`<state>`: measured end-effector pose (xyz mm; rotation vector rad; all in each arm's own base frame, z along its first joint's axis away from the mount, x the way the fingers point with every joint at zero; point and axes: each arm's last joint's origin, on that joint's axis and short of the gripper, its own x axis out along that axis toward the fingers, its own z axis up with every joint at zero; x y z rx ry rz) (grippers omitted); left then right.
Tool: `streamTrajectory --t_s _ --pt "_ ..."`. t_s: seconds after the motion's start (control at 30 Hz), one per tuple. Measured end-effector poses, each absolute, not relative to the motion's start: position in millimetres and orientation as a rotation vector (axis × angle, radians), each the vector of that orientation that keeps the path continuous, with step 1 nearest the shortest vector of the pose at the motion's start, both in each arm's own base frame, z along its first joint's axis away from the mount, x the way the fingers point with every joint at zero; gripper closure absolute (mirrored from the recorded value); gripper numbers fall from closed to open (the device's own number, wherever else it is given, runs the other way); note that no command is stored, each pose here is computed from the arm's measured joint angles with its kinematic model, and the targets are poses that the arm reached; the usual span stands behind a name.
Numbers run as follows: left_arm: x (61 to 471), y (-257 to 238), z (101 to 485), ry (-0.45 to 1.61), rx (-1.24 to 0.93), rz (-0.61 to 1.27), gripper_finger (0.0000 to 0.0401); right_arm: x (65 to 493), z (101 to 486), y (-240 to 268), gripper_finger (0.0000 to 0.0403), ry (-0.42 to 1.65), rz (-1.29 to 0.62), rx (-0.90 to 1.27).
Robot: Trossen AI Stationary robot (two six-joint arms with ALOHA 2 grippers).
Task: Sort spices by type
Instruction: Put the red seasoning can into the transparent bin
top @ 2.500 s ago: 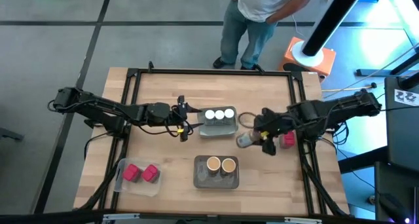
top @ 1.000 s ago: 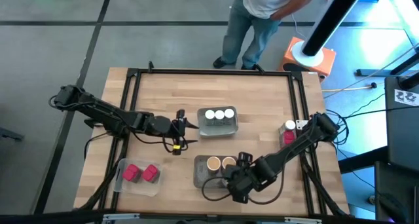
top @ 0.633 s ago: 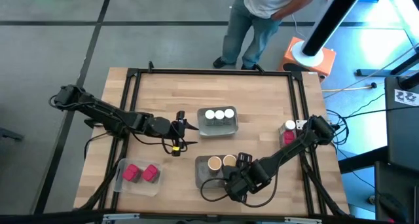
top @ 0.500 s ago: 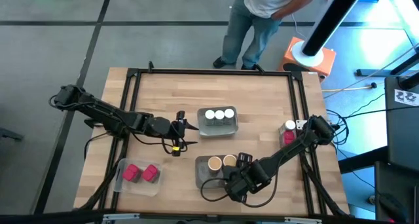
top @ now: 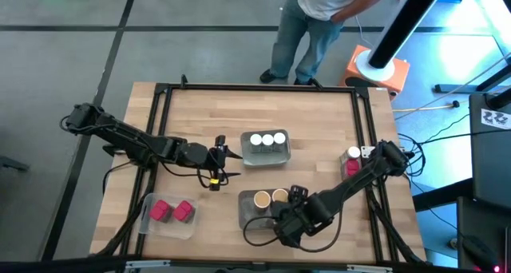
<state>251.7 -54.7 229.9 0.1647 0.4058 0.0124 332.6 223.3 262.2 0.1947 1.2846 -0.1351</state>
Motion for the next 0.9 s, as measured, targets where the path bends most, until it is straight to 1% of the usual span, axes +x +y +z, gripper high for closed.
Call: streamTrajectory --t_s 0.17,0.27,0.4,0.7,0.9 --pt "252 -55 230 0.406 0.165 0.012 0.0161 330 283 225 0.0016 1.28 -0.102 0.15" --pt "252 -55 230 0.406 0.165 0.012 0.0161 325 295 222 0.0016 1.278 -0.125 0.131" --pt "252 -55 230 0.408 0.165 0.012 0.0161 312 307 211 0.0016 1.29 -0.201 0.126" --pt "251 -55 229 0.416 0.167 0.011 0.0161 267 329 184 0.0015 1.271 -0.401 0.15" --pt "251 -55 229 0.416 0.167 0.011 0.0161 233 321 158 0.0015 1.287 -0.566 0.235"
